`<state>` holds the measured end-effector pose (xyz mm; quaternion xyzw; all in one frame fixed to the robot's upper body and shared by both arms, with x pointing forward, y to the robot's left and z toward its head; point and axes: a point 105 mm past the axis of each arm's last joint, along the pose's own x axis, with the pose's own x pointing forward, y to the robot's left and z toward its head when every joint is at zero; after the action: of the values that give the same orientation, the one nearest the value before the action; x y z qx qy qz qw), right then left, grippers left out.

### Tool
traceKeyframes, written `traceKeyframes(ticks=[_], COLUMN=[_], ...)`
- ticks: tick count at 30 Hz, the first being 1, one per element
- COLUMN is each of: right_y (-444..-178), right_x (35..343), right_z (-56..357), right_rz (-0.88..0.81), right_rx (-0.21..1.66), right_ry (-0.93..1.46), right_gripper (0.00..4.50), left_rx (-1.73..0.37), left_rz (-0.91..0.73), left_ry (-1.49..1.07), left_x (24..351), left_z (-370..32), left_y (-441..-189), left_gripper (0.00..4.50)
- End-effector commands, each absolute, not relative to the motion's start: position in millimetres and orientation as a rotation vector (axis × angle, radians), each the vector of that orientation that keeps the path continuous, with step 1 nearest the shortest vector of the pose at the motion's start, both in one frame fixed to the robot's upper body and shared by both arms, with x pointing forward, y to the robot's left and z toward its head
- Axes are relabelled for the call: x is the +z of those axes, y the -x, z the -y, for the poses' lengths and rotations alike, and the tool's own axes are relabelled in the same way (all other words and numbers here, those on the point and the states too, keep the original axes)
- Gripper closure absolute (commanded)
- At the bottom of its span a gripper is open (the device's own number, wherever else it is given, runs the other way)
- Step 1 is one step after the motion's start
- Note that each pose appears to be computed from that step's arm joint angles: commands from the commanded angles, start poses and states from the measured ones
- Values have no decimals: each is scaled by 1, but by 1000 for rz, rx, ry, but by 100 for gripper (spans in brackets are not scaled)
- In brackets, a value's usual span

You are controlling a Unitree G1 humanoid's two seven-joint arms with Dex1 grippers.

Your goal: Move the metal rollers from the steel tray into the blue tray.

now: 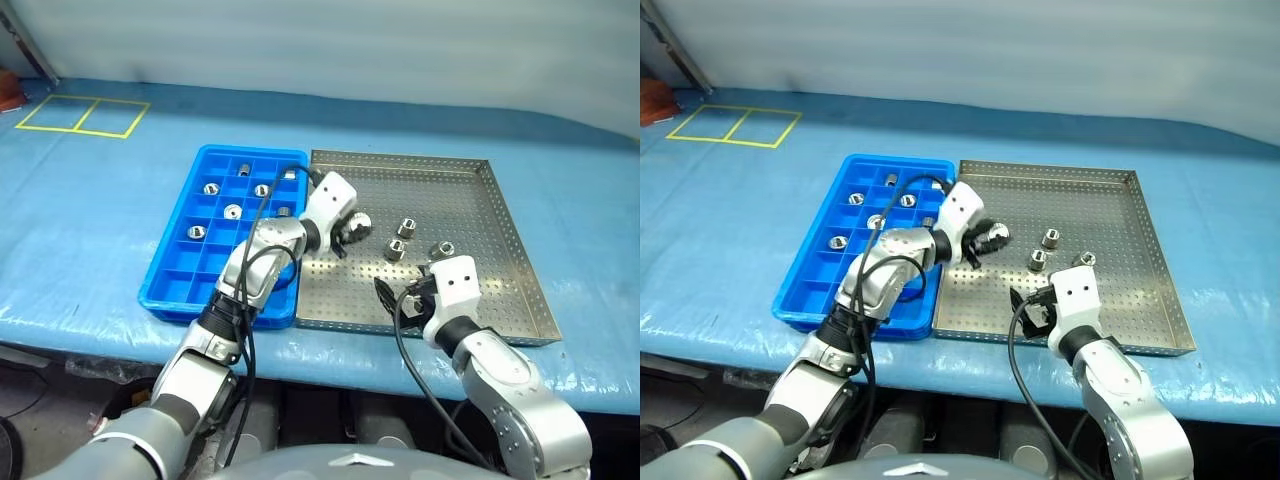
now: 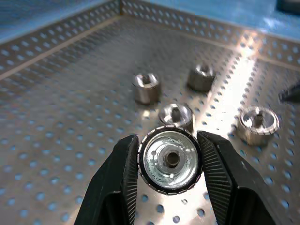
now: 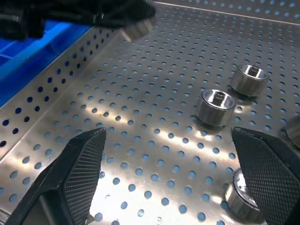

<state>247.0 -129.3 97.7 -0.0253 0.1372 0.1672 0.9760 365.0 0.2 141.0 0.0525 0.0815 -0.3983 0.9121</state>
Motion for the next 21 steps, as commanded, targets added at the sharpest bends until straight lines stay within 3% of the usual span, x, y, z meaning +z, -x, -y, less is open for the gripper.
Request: traceKeyframes(ticks=[1, 10, 21], right_y=[-254, -270, -267], right_x=[108, 122, 117], right_z=[114, 81, 75], right_rz=[-231, -130, -150], right_rx=[414, 581, 615], right_ry=[64, 105, 97], right_gripper=[0, 0, 0], left_rx=[-596, -284, -171], left_rz=[-46, -33, -236], left_ry=[-84, -78, -102], left_x=[169, 162, 115], left_z=[-36, -108, -136], left_y=[-376, -357, -327], left_gripper=[280, 280, 280])
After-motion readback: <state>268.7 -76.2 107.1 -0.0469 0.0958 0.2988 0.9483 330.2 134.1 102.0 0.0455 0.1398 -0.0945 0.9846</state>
